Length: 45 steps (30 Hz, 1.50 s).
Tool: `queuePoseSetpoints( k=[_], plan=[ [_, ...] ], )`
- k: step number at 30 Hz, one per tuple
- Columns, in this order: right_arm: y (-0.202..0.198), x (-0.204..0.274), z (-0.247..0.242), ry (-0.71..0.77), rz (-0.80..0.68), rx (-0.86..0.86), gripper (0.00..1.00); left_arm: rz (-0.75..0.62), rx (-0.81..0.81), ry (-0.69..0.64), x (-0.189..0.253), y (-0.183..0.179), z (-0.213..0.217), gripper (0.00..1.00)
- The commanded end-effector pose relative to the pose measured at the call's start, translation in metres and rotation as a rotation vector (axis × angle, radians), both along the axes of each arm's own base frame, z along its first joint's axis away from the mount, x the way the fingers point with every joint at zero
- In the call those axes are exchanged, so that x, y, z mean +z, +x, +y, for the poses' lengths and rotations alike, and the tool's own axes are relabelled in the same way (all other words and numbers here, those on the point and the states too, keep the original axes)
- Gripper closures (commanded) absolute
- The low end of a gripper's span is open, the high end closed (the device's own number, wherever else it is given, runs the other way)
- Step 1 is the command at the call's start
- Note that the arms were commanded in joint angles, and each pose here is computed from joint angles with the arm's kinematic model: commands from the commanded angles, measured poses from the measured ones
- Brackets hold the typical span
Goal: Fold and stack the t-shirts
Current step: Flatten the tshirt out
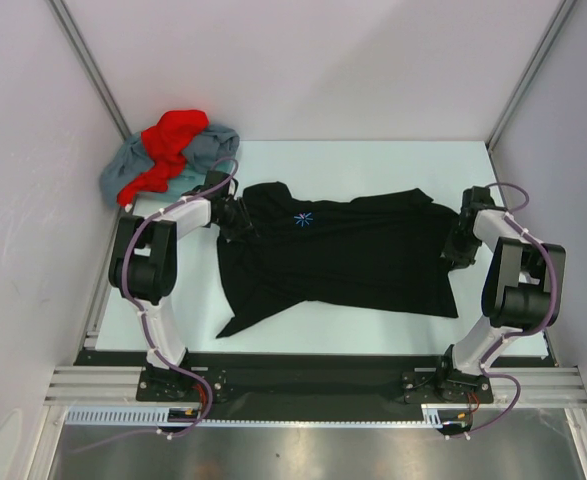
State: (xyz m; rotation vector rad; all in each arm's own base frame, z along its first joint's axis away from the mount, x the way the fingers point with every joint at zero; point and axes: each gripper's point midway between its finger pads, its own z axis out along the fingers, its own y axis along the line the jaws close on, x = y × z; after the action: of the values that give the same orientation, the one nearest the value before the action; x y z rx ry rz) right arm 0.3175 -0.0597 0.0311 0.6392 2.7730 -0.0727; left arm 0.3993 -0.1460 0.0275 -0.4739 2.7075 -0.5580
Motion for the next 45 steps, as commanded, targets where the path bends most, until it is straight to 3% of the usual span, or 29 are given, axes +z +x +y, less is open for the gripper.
queuePoseSetpoints(
  k=[1,3,5,6,7,10,15,21,23,24,25,28,30,32,33,34,39,41,45],
  plan=[
    [-0.005,0.000,0.007,0.034,-0.004,-0.004,0.71,-0.070,0.002,0.003,0.017,0.017,-0.001,0.58],
    [-0.006,0.004,0.009,0.050,-0.013,-0.006,0.73,-0.075,0.007,0.011,0.017,0.018,0.002,0.60],
    [-0.006,0.005,0.010,0.064,-0.021,-0.006,0.79,-0.079,0.013,0.016,0.018,0.020,0.004,0.70],
    [-0.004,0.006,0.013,0.081,-0.030,-0.004,0.93,-0.079,0.019,0.019,0.018,0.021,0.006,0.80],
    [-0.003,0.006,0.011,0.078,-0.031,-0.012,1.00,-0.080,0.024,0.020,0.018,0.021,0.007,0.85],
    [0.008,0.014,0.000,0.059,-0.064,-0.039,1.00,-0.092,0.066,0.055,0.023,0.024,0.022,1.00],
    [0.032,0.030,-0.020,0.008,-0.097,-0.034,1.00,-0.141,0.166,0.152,0.045,0.025,0.068,1.00],
    [0.062,0.022,-0.013,0.082,-0.123,0.026,1.00,-0.166,0.231,0.210,0.057,0.025,0.105,1.00],
    [0.065,0.014,-0.014,0.088,-0.104,0.015,0.92,-0.160,0.213,0.200,0.054,0.027,0.102,0.99],
    [0.068,0.017,-0.016,0.085,-0.102,0.009,0.83,-0.157,0.203,0.183,0.053,0.027,0.099,0.96],
    [0.069,0.017,-0.017,0.087,-0.096,-0.004,0.65,-0.154,0.194,0.165,0.052,0.027,0.095,0.83],
    [0.066,0.029,-0.024,0.066,-0.082,-0.035,0.47,-0.154,0.162,0.132,0.052,0.022,0.086,0.43],
    [0.056,0.039,-0.026,0.053,-0.067,-0.064,0.34,-0.155,0.151,0.138,0.053,0.017,0.085,0.29],
    [0.043,0.045,-0.033,0.010,-0.046,-0.091,0.22,-0.166,0.139,0.137,0.061,0.011,0.085,0.25],
    [0.039,0.053,-0.034,-0.001,-0.059,-0.100,0.08,-0.162,0.128,0.138,0.061,0.006,0.083,0.24],
    [0.031,0.053,-0.034,-0.012,-0.045,-0.108,0.01,-0.158,0.119,0.145,0.061,0.001,0.084,0.24],
    [0.008,0.065,-0.018,0.050,-0.056,-0.172,0.00,-0.127,0.098,0.170,0.070,-0.047,0.081,0.33],
    [0.005,0.069,0.006,0.175,-0.088,-0.148,0.00,-0.113,0.086,0.137,0.069,-0.065,0.075,0.36],
    [0.004,0.074,0.053,0.375,-0.131,-0.062,0.01,-0.121,-0.038,-0.032,0.060,-0.095,0.041,0.30]
  ],
)
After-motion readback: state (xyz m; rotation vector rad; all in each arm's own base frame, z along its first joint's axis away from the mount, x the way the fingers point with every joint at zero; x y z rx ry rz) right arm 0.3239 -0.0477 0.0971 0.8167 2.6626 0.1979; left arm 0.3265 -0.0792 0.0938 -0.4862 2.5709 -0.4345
